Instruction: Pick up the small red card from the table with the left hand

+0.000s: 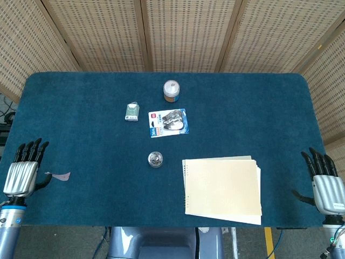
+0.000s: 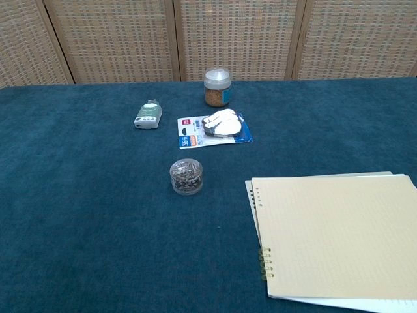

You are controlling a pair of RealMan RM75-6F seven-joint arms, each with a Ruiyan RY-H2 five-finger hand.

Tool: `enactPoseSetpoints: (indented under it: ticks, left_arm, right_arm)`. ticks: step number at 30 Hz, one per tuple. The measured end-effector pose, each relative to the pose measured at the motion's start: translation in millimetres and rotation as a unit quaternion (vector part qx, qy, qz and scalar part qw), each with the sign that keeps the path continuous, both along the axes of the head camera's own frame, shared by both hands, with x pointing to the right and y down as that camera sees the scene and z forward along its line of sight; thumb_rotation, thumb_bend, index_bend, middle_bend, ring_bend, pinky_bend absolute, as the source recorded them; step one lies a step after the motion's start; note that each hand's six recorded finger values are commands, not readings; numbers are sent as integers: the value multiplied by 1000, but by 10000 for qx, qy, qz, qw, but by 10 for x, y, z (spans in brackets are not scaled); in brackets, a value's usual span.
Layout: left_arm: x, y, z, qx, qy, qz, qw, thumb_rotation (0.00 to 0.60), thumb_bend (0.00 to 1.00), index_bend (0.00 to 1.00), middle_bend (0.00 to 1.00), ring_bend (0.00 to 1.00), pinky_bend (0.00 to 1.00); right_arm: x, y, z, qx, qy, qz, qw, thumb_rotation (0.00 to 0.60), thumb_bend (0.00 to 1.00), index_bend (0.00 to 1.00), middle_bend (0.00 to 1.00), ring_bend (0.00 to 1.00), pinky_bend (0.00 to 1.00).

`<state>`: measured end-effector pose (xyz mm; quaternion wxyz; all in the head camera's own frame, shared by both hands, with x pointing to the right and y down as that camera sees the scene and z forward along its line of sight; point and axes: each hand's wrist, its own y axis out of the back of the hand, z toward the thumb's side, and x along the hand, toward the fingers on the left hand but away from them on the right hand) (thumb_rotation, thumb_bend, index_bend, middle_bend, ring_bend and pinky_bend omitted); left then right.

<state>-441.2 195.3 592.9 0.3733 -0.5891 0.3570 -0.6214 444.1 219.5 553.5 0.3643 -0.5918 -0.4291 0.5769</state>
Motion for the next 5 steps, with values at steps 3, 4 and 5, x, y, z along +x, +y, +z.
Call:
enactPoseSetpoints:
  ticks: [3, 4, 5]
  left_arm:
    - [-28, 44, -68, 86, 0, -22, 10000, 600, 299, 26, 0, 0, 0]
    - [-42, 62, -79, 86, 3, -36, 10000, 600, 299, 26, 0, 0, 0]
    - [-58, 78, -85, 76, 5, -55, 10000, 600, 299, 26, 0, 0, 0]
  right_arm:
    - [-9, 8, -24, 35, -5, -20, 10000, 600, 53, 0, 0, 0, 0]
    - [-11, 10, -30, 38, -8, -25, 10000, 600, 53, 0, 0, 0, 0]
    - [-11, 13, -34, 36, -12, -26, 10000, 600, 53, 0, 0, 0, 0]
